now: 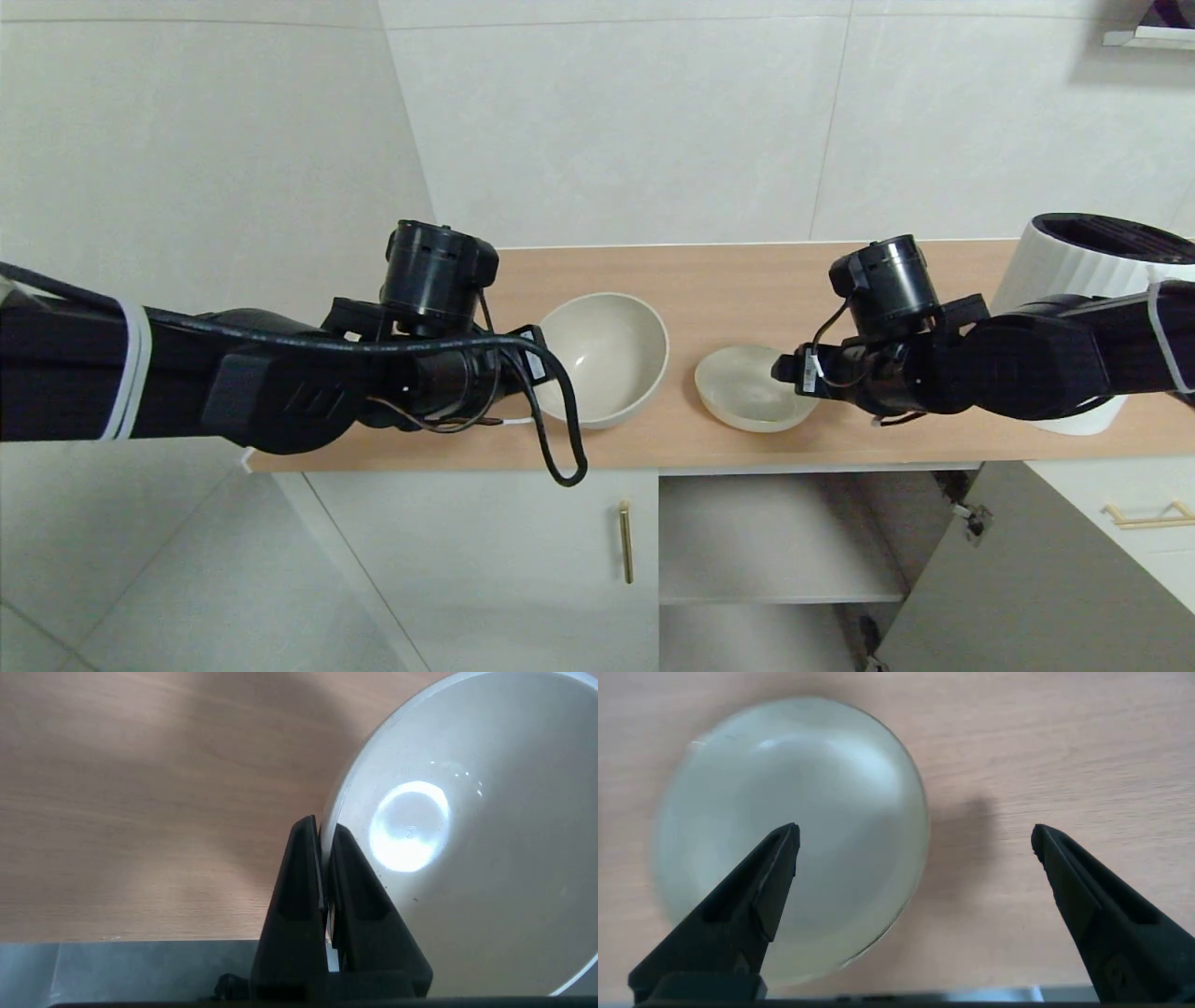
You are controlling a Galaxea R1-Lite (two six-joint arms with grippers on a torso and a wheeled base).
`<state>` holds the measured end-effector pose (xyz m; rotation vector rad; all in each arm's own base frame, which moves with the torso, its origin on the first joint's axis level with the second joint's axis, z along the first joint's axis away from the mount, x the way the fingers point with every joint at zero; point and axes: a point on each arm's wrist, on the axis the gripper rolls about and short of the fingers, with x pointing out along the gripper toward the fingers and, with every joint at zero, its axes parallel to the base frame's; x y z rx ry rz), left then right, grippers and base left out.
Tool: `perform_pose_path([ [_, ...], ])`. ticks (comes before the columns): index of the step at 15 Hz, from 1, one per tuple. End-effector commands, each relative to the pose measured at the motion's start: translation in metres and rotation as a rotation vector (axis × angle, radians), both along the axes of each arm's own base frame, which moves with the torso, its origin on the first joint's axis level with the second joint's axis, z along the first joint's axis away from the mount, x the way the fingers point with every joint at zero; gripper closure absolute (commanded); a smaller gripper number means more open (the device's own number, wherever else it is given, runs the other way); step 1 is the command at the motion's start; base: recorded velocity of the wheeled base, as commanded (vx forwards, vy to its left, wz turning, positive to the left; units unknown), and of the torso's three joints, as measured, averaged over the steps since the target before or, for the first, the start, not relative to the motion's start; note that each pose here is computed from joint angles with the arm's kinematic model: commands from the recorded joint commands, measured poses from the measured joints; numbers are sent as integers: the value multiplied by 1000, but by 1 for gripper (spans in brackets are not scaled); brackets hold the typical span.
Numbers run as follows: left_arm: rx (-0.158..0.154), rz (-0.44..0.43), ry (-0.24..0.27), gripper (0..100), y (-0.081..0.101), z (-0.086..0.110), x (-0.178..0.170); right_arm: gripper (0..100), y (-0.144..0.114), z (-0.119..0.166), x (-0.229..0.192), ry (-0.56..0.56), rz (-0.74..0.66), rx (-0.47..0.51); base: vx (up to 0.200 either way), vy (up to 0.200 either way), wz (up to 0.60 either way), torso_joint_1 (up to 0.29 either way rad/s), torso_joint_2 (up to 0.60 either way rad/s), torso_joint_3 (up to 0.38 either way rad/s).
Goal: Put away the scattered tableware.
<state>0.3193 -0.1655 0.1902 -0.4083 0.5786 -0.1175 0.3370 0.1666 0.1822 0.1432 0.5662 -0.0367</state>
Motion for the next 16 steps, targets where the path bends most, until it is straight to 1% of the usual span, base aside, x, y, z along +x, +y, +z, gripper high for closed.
perform_pose_path([
  [1,-5,0,-10,100,1,4,-2,0,-2,-12,9,25,-15,-14,0,0,0,0,0,0],
  [3,-5,0,-10,100,1,4,-2,0,-1,-17,13,30,-33,-29,0,0,0,0,0,0],
  [10,-6,0,-12,100,1,5,-3,0,0,-18,13,33,-30,-30,0,0,0,0,0,0],
  [11,-7,0,-13,100,1,5,-3,100,-1,-19,14,34,-32,-30,0,0,0,0,0,0],
  [16,-8,0,-14,100,2,6,-3,100,0,-19,14,31,-30,-26,0,0,0,0,0,0],
])
